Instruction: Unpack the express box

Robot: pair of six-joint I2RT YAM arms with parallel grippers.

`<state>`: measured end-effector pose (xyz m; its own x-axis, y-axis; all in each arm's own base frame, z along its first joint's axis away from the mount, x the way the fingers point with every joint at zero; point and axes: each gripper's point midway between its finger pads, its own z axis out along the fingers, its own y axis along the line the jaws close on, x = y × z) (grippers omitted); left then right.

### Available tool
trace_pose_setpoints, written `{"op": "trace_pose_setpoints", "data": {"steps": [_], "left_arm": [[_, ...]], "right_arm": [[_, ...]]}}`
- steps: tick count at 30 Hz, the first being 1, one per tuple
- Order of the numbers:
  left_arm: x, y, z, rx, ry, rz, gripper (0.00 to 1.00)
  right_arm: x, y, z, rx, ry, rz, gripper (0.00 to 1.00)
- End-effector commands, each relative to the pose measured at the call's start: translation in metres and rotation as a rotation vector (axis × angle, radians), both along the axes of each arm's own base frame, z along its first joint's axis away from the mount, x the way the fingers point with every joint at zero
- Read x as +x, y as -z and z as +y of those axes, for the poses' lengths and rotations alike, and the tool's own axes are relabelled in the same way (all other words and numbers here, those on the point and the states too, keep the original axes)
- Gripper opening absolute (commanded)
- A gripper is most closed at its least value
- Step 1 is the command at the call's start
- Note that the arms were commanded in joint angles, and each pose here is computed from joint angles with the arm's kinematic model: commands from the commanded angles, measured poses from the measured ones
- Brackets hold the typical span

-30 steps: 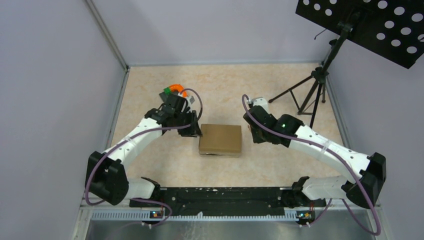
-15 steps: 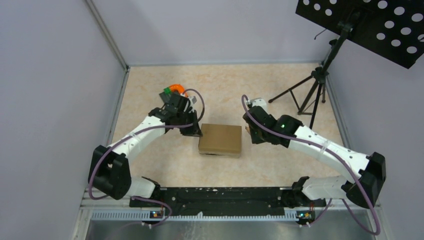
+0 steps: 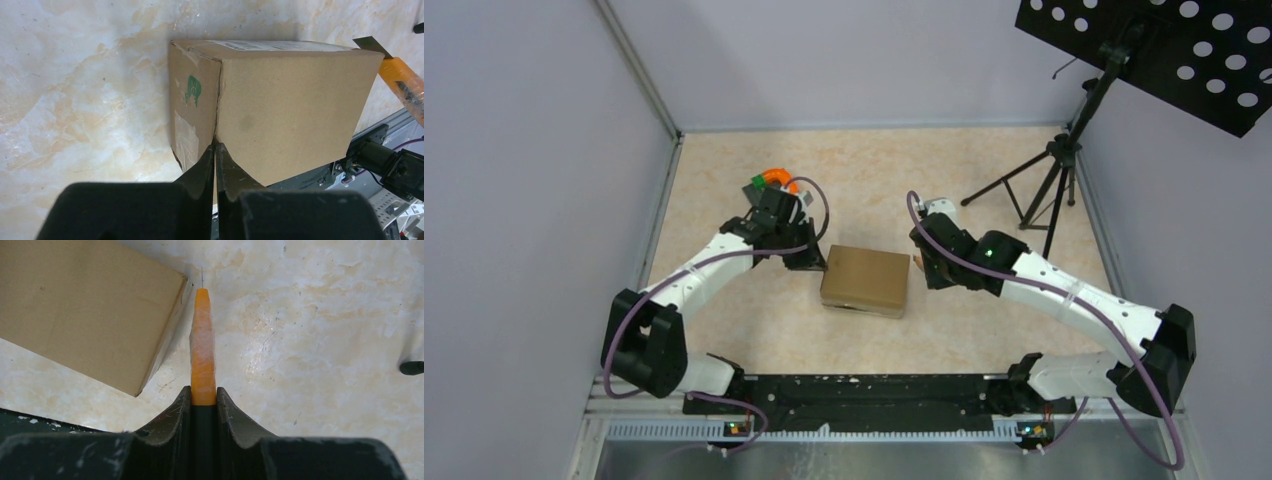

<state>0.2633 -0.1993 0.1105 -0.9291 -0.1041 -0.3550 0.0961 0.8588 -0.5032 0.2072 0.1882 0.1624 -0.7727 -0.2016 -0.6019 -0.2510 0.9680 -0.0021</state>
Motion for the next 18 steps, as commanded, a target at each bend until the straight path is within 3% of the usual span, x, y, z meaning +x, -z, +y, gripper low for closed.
{"op": "trace_pose_setpoints", "data": {"steps": [1,18], "left_arm": [[-0.008,0.045,0.026,0.129,-0.062,0.098,0.05],[-0.022,0.076,0.051,0.192,-0.135,0.200,0.06]], "right_arm": [[0.007,-0.003,-0.002,0.008,0.032,-0.021,0.00],[-0.002,0.002,-0.021,-0.028,0.069,-0.019,0.00]]}}
